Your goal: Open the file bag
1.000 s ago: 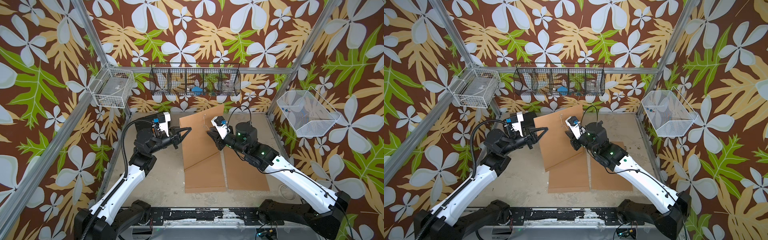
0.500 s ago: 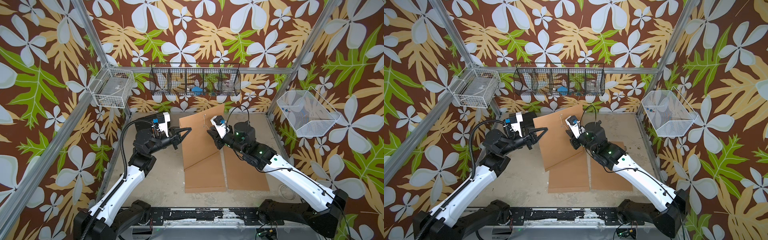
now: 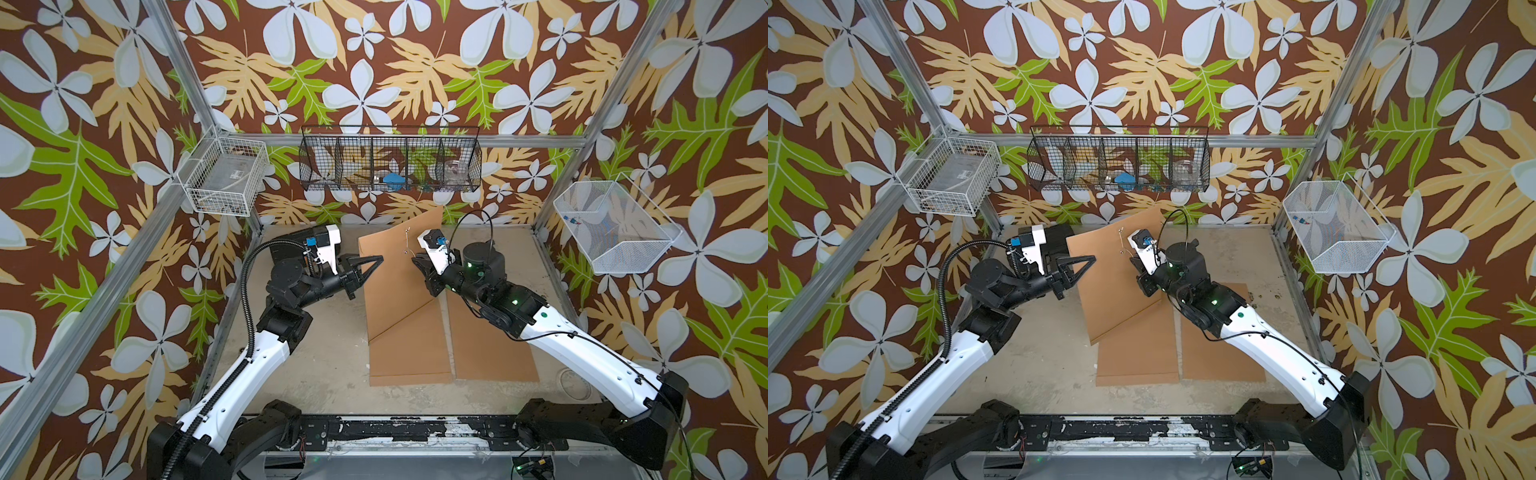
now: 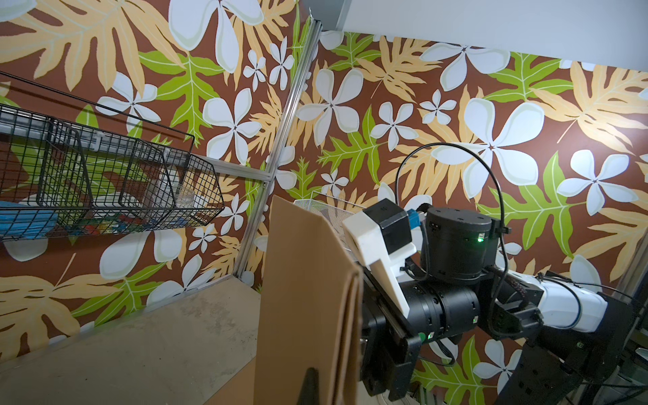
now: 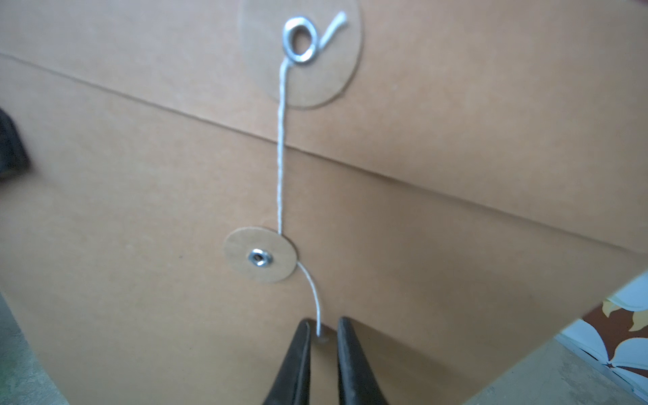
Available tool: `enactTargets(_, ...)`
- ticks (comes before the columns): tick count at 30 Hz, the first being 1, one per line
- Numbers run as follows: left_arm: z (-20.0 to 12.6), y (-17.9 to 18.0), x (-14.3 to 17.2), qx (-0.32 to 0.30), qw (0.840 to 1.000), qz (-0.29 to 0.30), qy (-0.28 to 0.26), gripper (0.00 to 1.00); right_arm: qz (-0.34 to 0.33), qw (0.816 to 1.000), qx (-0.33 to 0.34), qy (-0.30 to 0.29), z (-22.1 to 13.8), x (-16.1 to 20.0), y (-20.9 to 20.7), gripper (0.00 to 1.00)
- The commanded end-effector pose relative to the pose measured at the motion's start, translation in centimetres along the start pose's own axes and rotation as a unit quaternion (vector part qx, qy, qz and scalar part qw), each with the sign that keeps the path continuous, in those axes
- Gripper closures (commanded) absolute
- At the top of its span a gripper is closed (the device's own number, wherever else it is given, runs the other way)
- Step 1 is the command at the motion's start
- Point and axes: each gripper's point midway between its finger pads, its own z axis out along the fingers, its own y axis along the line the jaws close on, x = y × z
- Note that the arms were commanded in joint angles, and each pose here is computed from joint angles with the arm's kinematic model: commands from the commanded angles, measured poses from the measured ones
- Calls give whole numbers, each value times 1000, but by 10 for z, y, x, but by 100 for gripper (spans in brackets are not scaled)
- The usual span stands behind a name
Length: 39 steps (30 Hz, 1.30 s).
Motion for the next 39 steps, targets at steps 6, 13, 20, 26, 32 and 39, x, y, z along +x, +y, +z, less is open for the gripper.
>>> enactTargets(6,-2,-5,-6,7,1000,9,-12,100,9,999,3,-32,-3,-16,-2,97)
enactTargets(13,-4,2,-5,-12,1000,7,-21,100,18,999,11,-38,-10,-19,-5,100)
enactTargets(20,-4,7,-4,-20,999,-1,-29,100,25,998,11,-53,-22,-29,-5,100)
enactTargets(26,-3,8,2,-9,999,-14,-29,100,24,998,-13,-63,-23,-38,2,100)
enactTargets(32,-4,8,8,-3,999,-24,-26,100,22,997,-34,-70,-20,-46,9,100)
enactTargets(39,-3,10,12,-3,999,-30,-24,100,20,995,-64,-77,-19,-54,20,100)
